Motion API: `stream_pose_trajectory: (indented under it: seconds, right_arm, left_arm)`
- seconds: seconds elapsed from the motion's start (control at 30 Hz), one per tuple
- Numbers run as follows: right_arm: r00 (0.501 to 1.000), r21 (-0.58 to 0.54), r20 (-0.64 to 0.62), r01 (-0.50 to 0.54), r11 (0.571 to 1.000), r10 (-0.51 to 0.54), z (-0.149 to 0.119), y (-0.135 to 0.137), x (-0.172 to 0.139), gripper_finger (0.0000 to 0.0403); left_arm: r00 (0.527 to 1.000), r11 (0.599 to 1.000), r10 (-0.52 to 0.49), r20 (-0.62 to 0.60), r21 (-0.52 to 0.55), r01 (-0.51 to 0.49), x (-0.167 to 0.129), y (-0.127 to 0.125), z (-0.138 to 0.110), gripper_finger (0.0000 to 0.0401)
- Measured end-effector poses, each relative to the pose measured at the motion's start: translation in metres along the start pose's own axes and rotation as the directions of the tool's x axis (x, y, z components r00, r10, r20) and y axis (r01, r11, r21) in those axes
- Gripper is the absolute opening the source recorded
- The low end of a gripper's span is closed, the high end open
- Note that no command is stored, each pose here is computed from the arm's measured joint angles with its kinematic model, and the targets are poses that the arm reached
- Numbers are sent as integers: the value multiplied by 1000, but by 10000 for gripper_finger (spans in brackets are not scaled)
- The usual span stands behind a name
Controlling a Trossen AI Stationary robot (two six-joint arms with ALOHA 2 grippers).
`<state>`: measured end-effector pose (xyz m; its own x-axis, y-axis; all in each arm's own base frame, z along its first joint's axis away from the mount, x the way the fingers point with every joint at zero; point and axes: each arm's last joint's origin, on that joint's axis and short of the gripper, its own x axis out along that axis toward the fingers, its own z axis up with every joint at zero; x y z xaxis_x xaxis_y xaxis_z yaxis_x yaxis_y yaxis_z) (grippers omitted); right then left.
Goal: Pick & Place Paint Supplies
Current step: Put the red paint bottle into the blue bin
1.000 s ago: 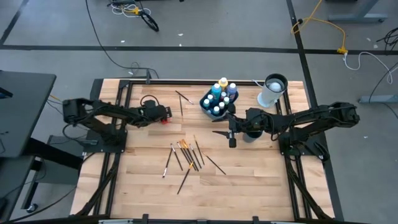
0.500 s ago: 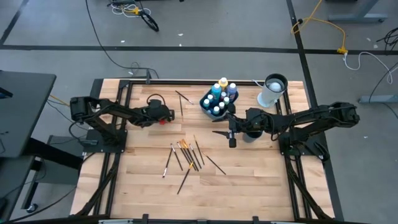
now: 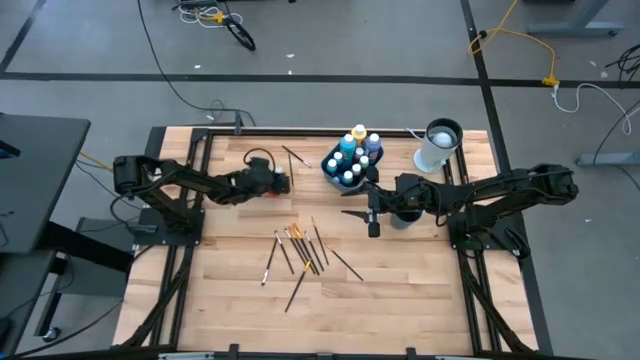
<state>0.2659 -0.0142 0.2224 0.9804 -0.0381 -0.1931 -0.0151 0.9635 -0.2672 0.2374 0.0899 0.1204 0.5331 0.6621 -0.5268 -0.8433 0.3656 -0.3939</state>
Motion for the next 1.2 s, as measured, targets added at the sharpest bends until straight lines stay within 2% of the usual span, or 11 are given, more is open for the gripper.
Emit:
stream_pose_trajectory:
  seconds: [0.07,0.13,0.2,0.27,0.4,0.6,0.7,0.8,0.9,1.0,1.2]
  right_arm:
    - [1000,2,1,0,1000,0,0,0,0,210]
    - [1000,1,1,0,1000,0,0,0,0,210]
    - [1000,2,3,1,1000,-1,0,0,0,210]
    - [1000,3,4,1,1000,-1,0,0,0,210]
    - [1000,26,5,1,1000,-1,1,0,0,210]
    - [999,121,46,-5,993,-1,4,-1,0,210]
    - [991,190,124,-73,979,50,9,0,1,210]
    - [962,253,257,-157,955,90,17,0,4,210]
    - [934,255,344,-192,948,97,20,0,8,210]
    - [918,248,390,-186,951,78,19,1,14,216]
    - [902,281,427,-202,938,67,27,-1,32,246]
  left_arm:
    - [990,993,-119,77,2,119,-3,-13,7,158]
    - [954,968,-250,163,23,250,-9,-28,14,158]
    - [885,925,-379,270,83,370,-19,-42,23,162]
    - [807,884,-466,363,156,440,-31,-53,29,164]
    - [688,809,-587,428,275,519,-49,-75,34,159]
    - [556,674,-738,383,456,581,-67,-114,38,165]
    - [500,625,-780,376,500,600,-77,-133,43,167]
    - [482,577,-815,322,534,618,-83,-149,45,161]
    - [470,549,-833,294,545,633,-89,-164,50,160]
    - [468,537,-839,276,558,633,-93,-174,52,167]
    - [427,499,-863,271,594,631,-101,-182,56,161]
